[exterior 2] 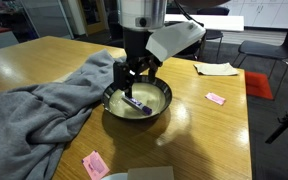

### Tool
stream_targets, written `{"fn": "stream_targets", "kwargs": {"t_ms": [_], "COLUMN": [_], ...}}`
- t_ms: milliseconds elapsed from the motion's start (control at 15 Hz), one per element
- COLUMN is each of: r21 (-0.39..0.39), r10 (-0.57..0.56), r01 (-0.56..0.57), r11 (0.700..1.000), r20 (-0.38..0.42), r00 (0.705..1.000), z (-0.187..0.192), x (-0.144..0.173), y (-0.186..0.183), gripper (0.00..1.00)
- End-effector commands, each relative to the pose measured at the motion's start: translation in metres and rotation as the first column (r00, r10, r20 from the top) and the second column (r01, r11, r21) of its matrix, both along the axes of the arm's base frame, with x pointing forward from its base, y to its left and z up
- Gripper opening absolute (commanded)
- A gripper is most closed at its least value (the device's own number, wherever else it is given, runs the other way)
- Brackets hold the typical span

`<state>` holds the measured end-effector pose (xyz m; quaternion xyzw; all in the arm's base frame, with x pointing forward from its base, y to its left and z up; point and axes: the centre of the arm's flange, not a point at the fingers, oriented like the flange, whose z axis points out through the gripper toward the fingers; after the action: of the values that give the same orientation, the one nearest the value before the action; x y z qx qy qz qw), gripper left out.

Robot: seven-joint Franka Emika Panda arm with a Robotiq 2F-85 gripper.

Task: Take the marker from the bowl and put it on the table

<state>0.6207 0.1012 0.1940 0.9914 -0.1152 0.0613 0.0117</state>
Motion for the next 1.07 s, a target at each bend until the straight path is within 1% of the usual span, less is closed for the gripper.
{"fn": "stream_targets", "kwargs": {"t_ms": [0, 333, 400, 467, 533, 600, 667, 733, 800, 867, 1000], "r21": [-0.026, -0.032, -0.035, -0.040, -0.042, -0.045, -0.048, -0.051, -0.053, -0.054, -0.057], "r10": [0.002, 0.006, 0.007, 0.007, 0.008, 0.009, 0.010, 0.012, 0.013, 0.013, 0.015], "r01": [-0.001, -0.004, -0.004, -0.004, -0.006, -0.006, -0.007, -0.008, -0.009, -0.010, -0.012], "r11": [1.000, 0.999, 0.999, 0.999, 0.999, 0.999, 0.999, 0.999, 0.999, 0.998, 0.998], "r20": [0.031, 0.068, 0.070, 0.069, 0.067, 0.066, 0.064, 0.064, 0.062, 0.061, 0.061], "r00": [1.000, 0.998, 0.998, 0.998, 0.998, 0.998, 0.998, 0.998, 0.998, 0.998, 0.998], "z": [-0.014, -0.029, -0.031, -0.033, -0.035, -0.037, -0.038, -0.041, -0.041, -0.042, -0.044], "x": [0.009, 0.016, 0.016, 0.017, 0.018, 0.019, 0.019, 0.019, 0.020, 0.020, 0.021], "y": [0.003, 0.004, 0.004, 0.004, 0.004, 0.004, 0.004, 0.004, 0.004, 0.004, 0.005], "gripper": [1.00, 1.00, 0.99, 0.92, 0.90, 0.81, 0.75, 0.64, 0.57, 0.48, 0.32]}}
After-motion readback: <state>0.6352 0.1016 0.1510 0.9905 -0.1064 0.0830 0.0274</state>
